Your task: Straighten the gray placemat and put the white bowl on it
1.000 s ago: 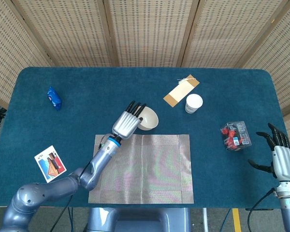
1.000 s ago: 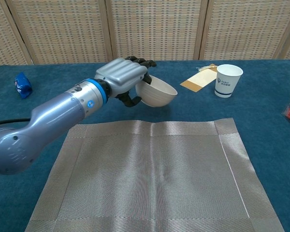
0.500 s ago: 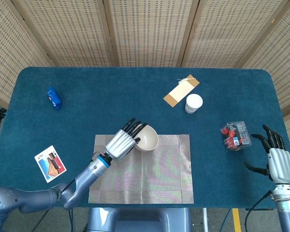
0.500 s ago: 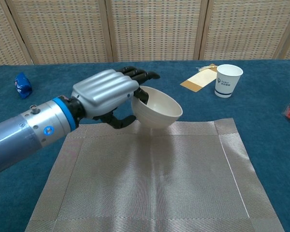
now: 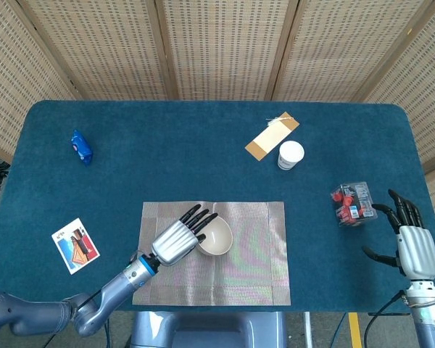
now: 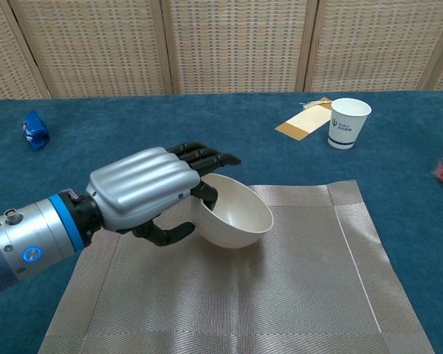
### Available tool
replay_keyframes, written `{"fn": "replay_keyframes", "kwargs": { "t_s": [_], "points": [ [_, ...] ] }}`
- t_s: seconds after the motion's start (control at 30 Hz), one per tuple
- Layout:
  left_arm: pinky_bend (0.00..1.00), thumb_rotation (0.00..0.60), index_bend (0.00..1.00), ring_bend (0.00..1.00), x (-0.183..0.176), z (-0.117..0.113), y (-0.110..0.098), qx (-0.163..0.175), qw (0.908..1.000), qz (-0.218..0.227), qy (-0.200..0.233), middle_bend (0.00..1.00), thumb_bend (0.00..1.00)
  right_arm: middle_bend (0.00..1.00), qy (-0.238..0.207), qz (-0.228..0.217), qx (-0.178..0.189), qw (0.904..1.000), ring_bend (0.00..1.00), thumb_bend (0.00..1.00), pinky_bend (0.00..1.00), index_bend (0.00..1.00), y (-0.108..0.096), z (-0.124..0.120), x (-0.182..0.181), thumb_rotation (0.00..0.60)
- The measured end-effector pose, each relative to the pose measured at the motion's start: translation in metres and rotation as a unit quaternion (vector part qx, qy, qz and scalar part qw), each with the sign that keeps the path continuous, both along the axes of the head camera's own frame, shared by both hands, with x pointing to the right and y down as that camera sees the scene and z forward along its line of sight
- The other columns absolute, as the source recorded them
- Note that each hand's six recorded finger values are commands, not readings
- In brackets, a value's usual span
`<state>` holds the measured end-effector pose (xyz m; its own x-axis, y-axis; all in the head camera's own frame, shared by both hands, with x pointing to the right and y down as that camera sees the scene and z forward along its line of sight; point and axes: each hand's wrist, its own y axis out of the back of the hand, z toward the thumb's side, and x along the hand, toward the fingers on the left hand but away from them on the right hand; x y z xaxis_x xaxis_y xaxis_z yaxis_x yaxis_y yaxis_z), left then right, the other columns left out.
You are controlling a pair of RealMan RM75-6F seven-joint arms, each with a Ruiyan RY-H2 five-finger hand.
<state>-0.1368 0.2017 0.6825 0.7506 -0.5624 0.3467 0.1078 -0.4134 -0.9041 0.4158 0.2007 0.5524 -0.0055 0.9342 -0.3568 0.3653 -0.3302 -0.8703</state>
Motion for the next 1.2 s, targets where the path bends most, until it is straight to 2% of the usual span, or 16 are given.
{"fn": "replay_keyframes", "kwargs": {
  "t_s": [0.1,0.23,0.3,0.37,0.4,0.5,0.63,0.87,1.07,1.2],
  "points": [
    [0.00,0.600,0.67,0.00,0.001,0.002,0.002,-0.004,1.0000,-0.003,0.000,0.00,0.62,0.00,-0.001,0.000,0.001,1.0000,0.00,0.16,0.00,0.26,0.000,-0.001,-0.001,0.600],
    [0.00,0.600,0.62,0.00,0.003,0.006,0.004,-0.011,0.9999,-0.006,-0.001,0.00,0.42,0.00,-0.003,-0.002,0.003,1.0000,0.00,0.16,0.00,0.26,0.001,-0.003,-0.002,0.600],
    [0.00,0.600,0.55,0.00,0.003,0.008,0.006,-0.015,0.9999,-0.007,-0.003,0.00,0.32,0.00,-0.004,-0.003,0.003,1.0000,0.00,0.16,0.00,0.26,0.001,-0.004,-0.002,0.600],
    [0.00,0.600,0.40,0.00,0.003,0.009,0.007,-0.018,0.9998,-0.006,-0.006,0.00,0.21,0.00,-0.005,-0.005,0.003,1.0000,0.00,0.16,0.00,0.26,0.002,-0.004,-0.003,0.600],
    [0.00,0.600,0.33,0.00,0.002,0.009,0.009,-0.019,0.9998,-0.005,-0.008,0.00,0.18,0.00,-0.005,-0.006,0.002,1.0000,0.00,0.16,0.00,0.26,0.003,-0.004,-0.004,0.600],
    [0.00,0.600,0.19,0.00,-0.001,0.009,0.013,-0.026,0.9996,-0.004,-0.011,0.00,0.11,0.00,-0.005,-0.009,-0.001,0.9999,0.00,0.16,0.00,0.26,0.004,-0.003,-0.005,0.600],
    [0.00,0.600,0.11,0.00,-0.010,0.004,0.014,-0.023,0.9996,-0.006,-0.014,0.00,0.09,0.00,-0.005,-0.014,-0.002,0.9999,0.00,0.16,0.00,0.26,0.006,-0.002,-0.009,0.600],
    [0.00,0.600,0.08,0.00,-0.030,-0.012,0.013,-0.022,0.9992,-0.033,-0.004,0.00,0.09,0.00,0.000,-0.021,-0.004,0.9998,0.00,0.16,0.00,0.26,0.009,-0.002,-0.013,0.600],
    [0.00,0.600,0.05,0.00,-0.073,-0.037,0.001,-0.007,0.9950,-0.099,-0.012,0.00,0.09,0.00,0.018,-0.013,-0.019,0.9996,0.00,0.15,0.00,0.25,0.010,0.002,-0.007,0.600],
    [0.00,0.600,0.05,0.00,-0.116,-0.057,-0.010,0.022,0.9866,-0.158,-0.036,0.00,0.09,0.00,0.034,-0.010,-0.034,0.9988,0.00,0.15,0.00,0.25,0.011,0.007,-0.003,0.600]
  ]
}}
